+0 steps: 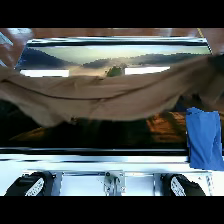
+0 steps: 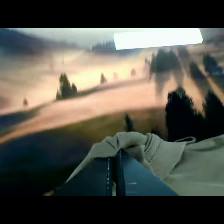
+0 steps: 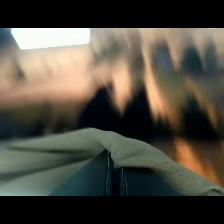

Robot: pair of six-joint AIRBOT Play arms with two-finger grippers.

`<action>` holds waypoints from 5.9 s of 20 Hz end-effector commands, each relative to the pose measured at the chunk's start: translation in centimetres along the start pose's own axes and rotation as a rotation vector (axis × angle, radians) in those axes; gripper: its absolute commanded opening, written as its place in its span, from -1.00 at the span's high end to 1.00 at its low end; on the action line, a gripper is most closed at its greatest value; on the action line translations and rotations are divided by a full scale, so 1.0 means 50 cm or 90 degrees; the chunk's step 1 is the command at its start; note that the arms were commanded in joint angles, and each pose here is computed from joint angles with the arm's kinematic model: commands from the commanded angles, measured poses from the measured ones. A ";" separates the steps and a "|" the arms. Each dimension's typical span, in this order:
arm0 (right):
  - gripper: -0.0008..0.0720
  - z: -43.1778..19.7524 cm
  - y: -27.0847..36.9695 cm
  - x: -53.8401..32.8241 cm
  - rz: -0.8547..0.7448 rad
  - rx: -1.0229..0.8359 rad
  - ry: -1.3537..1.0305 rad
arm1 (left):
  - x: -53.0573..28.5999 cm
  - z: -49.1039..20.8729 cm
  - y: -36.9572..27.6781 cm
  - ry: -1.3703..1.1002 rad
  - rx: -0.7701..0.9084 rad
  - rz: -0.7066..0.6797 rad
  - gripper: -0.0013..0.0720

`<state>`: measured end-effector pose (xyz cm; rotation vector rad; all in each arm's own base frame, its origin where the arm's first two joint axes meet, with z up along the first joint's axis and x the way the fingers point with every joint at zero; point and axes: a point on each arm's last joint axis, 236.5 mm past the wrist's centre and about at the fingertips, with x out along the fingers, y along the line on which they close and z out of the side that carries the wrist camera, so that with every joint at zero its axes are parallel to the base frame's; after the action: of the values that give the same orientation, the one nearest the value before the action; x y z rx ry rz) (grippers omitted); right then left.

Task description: Fold the shirts.

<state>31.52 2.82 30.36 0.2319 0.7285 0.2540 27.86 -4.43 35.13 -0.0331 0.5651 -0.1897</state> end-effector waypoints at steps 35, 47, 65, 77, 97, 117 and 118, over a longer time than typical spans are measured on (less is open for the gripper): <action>-0.84 -0.571 -0.213 0.572 -0.037 0.460 0.402 | 0.455 -0.480 -0.030 0.353 -0.252 -0.113 0.86; 0.80 -0.257 -0.066 0.454 0.113 0.094 0.214 | 0.387 -0.302 0.019 0.195 -0.101 -0.062 0.87; 0.80 0.023 0.089 -0.415 -0.180 -0.120 -0.338 | -0.356 0.060 -0.038 -0.262 0.028 0.046 0.86; 0.80 -0.162 -0.076 0.108 -0.108 0.059 0.090 | 0.094 -0.206 0.051 0.146 -0.048 0.045 0.86; -0.84 -0.342 -0.325 0.387 -0.117 0.166 0.420 | 0.469 -0.578 0.208 0.664 -0.263 -0.032 -0.92; -0.75 -0.553 -0.282 0.338 0.037 0.391 0.481 | 0.538 -0.789 0.022 0.681 -0.321 -0.159 0.86; -0.86 -0.584 -0.270 0.321 0.048 0.382 0.523 | 0.535 -0.787 0.017 0.684 -0.325 -0.165 0.86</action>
<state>27.76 -1.79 -4.19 0.7763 1.5123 0.1702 29.06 -6.89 -12.23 -0.5379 1.6750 -0.2893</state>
